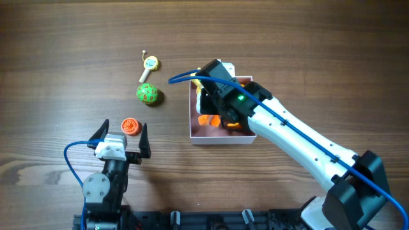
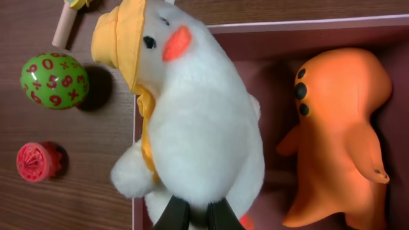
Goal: Pack container
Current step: 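Carry the duck into the box beside the dinosaur, then release the duck and lift the right gripper away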
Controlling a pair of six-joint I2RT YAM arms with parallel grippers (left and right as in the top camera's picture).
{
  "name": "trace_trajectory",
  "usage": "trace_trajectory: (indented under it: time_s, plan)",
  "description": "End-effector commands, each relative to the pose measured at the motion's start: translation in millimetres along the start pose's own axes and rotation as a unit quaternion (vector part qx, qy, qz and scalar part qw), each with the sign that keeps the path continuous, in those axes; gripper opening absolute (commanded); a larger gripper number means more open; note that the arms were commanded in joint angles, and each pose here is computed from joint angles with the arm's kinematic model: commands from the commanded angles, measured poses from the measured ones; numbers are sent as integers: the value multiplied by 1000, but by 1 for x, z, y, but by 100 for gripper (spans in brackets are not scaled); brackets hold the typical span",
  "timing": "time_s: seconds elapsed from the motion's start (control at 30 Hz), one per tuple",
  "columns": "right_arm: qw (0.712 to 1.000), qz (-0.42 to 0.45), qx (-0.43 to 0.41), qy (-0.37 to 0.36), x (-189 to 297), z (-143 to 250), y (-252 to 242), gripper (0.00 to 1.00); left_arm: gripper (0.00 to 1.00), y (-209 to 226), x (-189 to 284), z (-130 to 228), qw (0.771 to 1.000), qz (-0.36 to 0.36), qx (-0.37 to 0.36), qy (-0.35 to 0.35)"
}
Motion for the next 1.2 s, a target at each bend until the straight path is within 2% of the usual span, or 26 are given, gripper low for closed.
trace_trajectory:
  time_s: [0.0, 0.17, 0.6, 0.63, 0.67, 0.7, 0.87, 1.0, 1.03, 1.07, 1.1, 1.13, 1.17]
  plan:
    - [1000, 8, -6, 18, -13, 4, 1, 4, 100, 0, 0, 2, 1000, 1, -10, 0]
    - [999, 22, -3, 34, -32, 7, 0, 4, 100, 0, 0, 2, 1000, 1, -10, 0]
    - [999, 23, -2, 35, -34, 8, 0, 6, 100, 0, 0, 2, 1000, 1, -10, 0]
    - [999, 24, -2, 37, -34, 8, 0, 13, 100, 0, 0, 2, 1000, 1, -10, 0]
    - [999, 25, -2, 37, -34, 9, 0, 28, 100, 0, 0, 2, 1000, 1, -10, 0]
    - [999, 26, -1, 39, -34, 9, -1, 34, 100, 0, 0, 2, 1000, 1, -10, 0]
    - [999, 27, -1, 41, -34, 10, -1, 44, 100, -1, 0, 2, 1000, 1, -10, 0]
    - [999, 18, 8, 49, -34, 11, 0, 43, 100, 0, 0, 2, 1000, 1, -10, 0]
    - [999, 18, 10, 48, -34, 11, 0, 38, 100, 0, 0, 2, 1000, 1, -10, 0]
    - [999, 18, 11, 48, -34, 11, 0, 29, 100, 0, 0, 2, 1000, 1, -10, 0]
    - [999, 19, 11, 49, -34, 11, 0, 25, 100, -1, 0, 2, 1000, 1, -10, 0]
    - [998, 20, 11, 50, -34, 11, 0, 27, 100, 0, 0, 2, 1000, 1, -10, 0]
    - [998, 21, 12, 51, -34, 12, -1, 34, 100, 0, 0, 2, 1000, 1, -10, 0]
Point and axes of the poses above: each gripper's point midway between its finger pads, its own x axis back along the fingers, its own y axis along the line the jaws close on, z = x × y, the point moved 9 cm from there along x, back along the fingers
